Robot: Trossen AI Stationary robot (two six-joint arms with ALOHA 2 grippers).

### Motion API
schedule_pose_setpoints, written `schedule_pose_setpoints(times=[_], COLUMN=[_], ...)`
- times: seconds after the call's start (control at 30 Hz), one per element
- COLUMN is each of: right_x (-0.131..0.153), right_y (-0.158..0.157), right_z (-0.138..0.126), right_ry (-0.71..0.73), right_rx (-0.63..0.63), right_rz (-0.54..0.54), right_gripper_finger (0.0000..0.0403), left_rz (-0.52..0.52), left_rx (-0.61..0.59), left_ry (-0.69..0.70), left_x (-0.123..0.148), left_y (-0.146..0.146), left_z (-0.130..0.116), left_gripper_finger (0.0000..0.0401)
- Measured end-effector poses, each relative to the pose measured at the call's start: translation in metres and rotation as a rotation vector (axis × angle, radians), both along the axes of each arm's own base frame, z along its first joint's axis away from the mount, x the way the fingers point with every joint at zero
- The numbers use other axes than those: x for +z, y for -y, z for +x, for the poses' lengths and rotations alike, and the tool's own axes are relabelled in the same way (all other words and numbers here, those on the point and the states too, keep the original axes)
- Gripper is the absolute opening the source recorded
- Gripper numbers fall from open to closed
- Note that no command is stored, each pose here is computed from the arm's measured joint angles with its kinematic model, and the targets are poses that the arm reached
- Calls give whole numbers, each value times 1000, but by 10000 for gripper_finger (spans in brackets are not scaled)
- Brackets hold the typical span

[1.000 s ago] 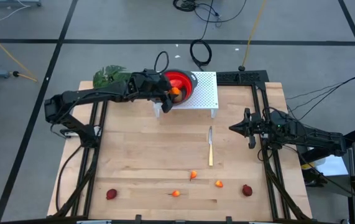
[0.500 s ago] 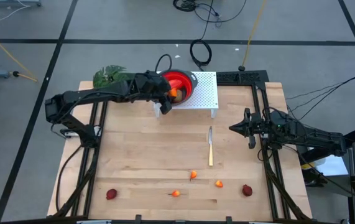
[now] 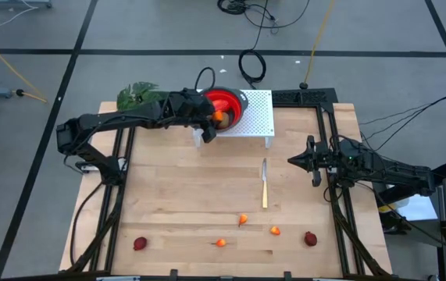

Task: Pick & Place Fruit
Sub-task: Put the orange into the red strainer bowl on the shelf, then put the left red pomegranate into the red strainer bowl on the shelf

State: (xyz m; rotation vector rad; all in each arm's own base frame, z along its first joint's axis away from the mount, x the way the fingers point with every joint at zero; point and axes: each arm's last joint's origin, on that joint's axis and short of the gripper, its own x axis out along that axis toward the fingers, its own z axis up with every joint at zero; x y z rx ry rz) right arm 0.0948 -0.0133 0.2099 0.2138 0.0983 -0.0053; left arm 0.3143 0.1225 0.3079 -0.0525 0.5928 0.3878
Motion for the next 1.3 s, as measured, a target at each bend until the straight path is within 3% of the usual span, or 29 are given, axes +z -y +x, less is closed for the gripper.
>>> schedule_pose_setpoints(times=[0.37,0.87,1.13,1.3], right_x=[0,0,0,0], right_y=[0,0,0,0], right_z=[0,0,0,0], right_ry=[-4,-4,-4,-4], right_rx=[-2,3,3,3], right_rz=[-7,4,4,5], right_gripper_finger=[0,0,0,0], left_rz=[12,26,104,53], left_rx=[-22,-15,8,46], left_ry=[31,-10,86,206], left_x=[1,-11,17,47], left_y=[-1,-4,1,16], left_z=[4,11,-2,-23], left_gripper_finger=[170,234,257,255])
